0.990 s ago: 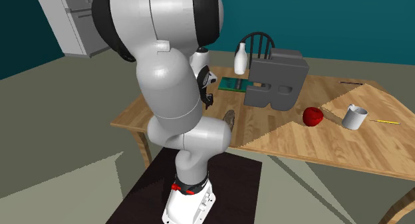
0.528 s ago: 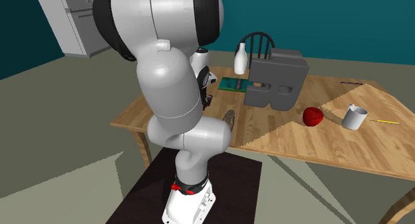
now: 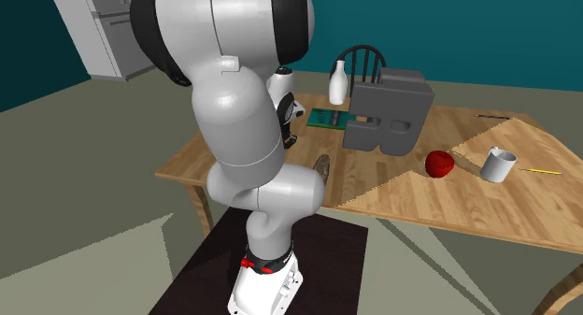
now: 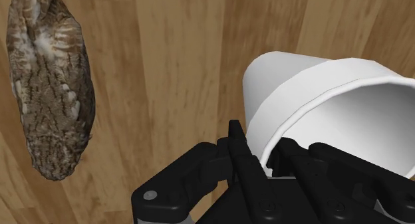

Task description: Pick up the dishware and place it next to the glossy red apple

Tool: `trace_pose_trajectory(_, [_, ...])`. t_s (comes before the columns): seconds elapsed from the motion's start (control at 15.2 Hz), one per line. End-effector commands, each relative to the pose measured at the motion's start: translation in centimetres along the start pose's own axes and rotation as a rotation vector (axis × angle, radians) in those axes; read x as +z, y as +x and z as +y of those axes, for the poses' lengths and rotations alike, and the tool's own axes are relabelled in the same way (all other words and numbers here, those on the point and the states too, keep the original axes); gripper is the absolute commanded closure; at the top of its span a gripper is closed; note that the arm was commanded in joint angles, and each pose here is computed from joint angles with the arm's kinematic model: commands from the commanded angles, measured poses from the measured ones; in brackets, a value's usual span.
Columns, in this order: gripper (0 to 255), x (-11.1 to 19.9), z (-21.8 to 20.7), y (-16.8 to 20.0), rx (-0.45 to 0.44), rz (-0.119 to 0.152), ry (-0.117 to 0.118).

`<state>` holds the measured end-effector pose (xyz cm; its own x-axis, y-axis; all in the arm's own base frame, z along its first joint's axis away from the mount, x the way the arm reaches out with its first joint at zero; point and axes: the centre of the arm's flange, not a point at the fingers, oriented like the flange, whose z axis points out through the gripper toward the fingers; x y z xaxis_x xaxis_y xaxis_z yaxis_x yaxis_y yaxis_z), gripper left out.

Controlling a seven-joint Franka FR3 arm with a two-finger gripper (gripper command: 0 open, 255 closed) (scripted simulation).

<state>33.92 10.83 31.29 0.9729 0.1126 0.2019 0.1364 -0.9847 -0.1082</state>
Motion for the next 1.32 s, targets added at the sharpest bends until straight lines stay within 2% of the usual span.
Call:
trace_pose_trajectory(0.0, [255,0.1,0.0,0.0,0.0,-0.003,0.0])
trace_pose_trajectory(1.25, [255,-9.7,-1.1,2.0,0.0,-0.003,0.0])
